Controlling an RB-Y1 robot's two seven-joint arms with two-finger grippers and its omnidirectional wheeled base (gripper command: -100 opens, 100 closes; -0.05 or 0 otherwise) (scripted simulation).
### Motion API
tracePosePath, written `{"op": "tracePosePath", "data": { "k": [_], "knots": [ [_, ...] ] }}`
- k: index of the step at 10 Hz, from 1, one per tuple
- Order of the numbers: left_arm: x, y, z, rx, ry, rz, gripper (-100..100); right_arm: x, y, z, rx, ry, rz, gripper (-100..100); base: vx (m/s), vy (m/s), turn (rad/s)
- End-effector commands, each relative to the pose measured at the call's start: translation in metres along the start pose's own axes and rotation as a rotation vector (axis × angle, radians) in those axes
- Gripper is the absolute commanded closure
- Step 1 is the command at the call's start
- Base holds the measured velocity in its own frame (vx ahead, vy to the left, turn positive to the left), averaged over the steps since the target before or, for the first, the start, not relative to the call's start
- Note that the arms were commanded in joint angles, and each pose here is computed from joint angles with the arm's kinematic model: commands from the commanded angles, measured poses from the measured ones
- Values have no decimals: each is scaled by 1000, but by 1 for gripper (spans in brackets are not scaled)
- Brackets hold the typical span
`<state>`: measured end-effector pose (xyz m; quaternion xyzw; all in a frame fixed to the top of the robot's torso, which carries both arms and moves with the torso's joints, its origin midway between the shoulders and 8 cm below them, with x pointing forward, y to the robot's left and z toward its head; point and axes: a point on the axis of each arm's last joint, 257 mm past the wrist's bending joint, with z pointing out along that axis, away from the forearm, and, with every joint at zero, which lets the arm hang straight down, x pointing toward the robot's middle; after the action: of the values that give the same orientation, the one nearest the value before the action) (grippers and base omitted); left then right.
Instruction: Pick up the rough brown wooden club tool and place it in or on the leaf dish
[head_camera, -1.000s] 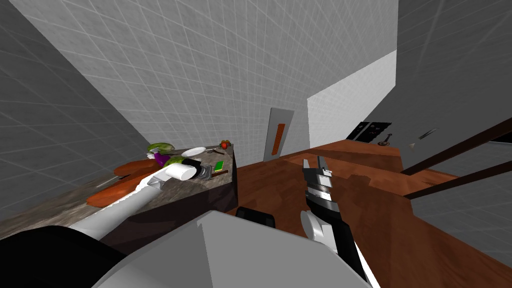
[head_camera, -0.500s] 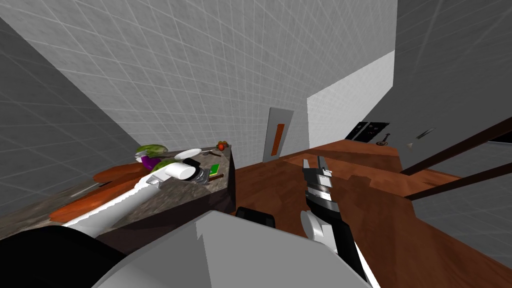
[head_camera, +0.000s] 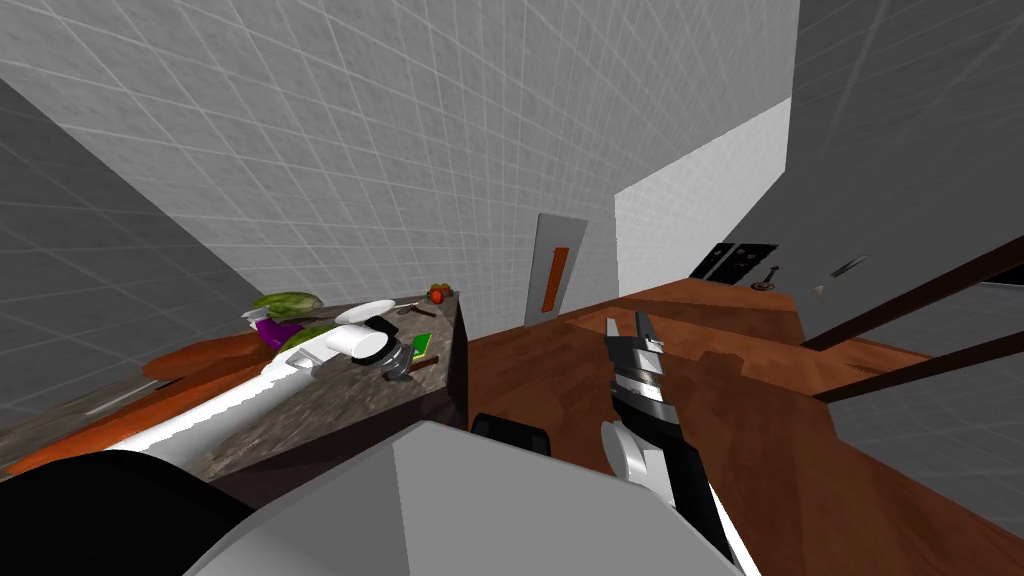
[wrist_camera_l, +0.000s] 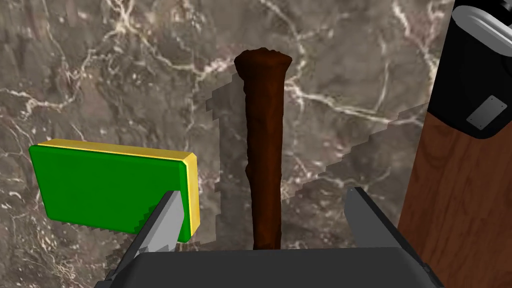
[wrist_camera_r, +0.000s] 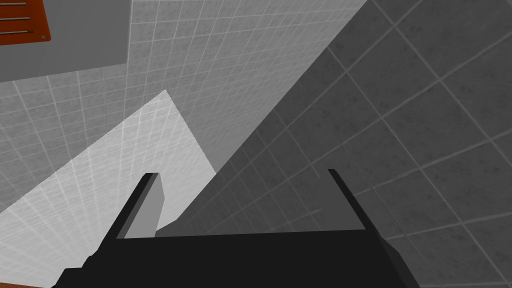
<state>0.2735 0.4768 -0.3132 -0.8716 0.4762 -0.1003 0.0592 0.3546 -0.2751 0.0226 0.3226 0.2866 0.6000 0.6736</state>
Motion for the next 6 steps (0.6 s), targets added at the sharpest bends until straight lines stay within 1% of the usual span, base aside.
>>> {"op": "tracePosePath", "data": {
  "k": [1, 2, 3, 4, 6],
  "knots": [
    [-4, 10, 0, -39, -15, -5, -100, 0, 0, 0, 0, 0, 0, 0, 75, 3, -2],
    [-3, 7, -1, -24, -9, -2, -100, 0, 0, 0, 0, 0, 0, 0, 30, 3, 0],
    [-3, 8, -1, -28, -11, -3, 0, 0, 0, 0, 0, 0, 0, 0, 6, 0, -1],
    [-8, 9, 10, -26, -12, -11, -100, 0, 0, 0, 0, 0, 0, 0, 6, -6, -67],
    [-14, 11, 21, -25, -14, -19, -100, 0, 0, 0, 0, 0, 0, 0, 3, -11, -49]
  ]
}}
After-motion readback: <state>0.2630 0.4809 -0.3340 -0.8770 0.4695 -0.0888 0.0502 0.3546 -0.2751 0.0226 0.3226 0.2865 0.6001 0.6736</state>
